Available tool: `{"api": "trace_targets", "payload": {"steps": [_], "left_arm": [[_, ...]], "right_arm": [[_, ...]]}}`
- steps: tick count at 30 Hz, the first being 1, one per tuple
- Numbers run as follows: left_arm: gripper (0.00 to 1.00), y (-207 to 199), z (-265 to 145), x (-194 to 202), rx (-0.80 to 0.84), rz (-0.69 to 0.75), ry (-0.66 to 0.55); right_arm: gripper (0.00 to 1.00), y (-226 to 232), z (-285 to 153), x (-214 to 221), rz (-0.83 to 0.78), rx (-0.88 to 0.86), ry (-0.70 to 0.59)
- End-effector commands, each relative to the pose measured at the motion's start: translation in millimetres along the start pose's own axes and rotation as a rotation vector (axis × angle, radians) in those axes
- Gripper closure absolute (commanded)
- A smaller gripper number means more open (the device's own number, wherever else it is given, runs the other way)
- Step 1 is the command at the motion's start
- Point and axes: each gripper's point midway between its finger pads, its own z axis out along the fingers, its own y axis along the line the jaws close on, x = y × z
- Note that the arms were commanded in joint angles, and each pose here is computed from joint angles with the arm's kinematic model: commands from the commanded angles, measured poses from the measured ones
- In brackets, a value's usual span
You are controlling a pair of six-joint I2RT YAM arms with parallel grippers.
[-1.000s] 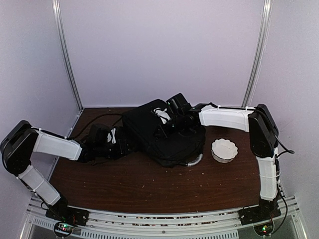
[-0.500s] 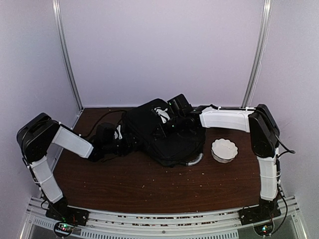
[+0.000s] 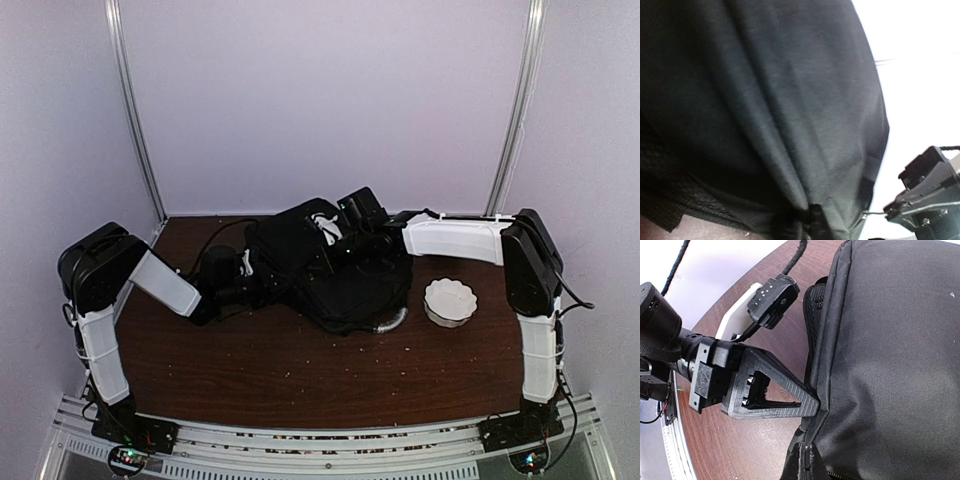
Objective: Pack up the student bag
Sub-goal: Hold the student bag at the center of the board, then zip the upper front pocket of the student bag.
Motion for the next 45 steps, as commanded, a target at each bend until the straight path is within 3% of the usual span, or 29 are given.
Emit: {"api": "trace_targets", "payload": {"steps": [1,16,45], "left_arm": [[1.00,-14,0,-10,0.076,0.015,-0.041],[1.00,4,-18,-8,0.046,-0.022,-0.079],[1.00,17,-38,-7,-0.018,-0.008,-0.099]], "right_arm": [[1.00,6,-25,-28,-0.009,-0.015,-0.088],[1.00,-73,-87,-45,0.110,0.123,-0.223],[1.00,-176,-136,-35,0.220,0.297,-0.296]]}}
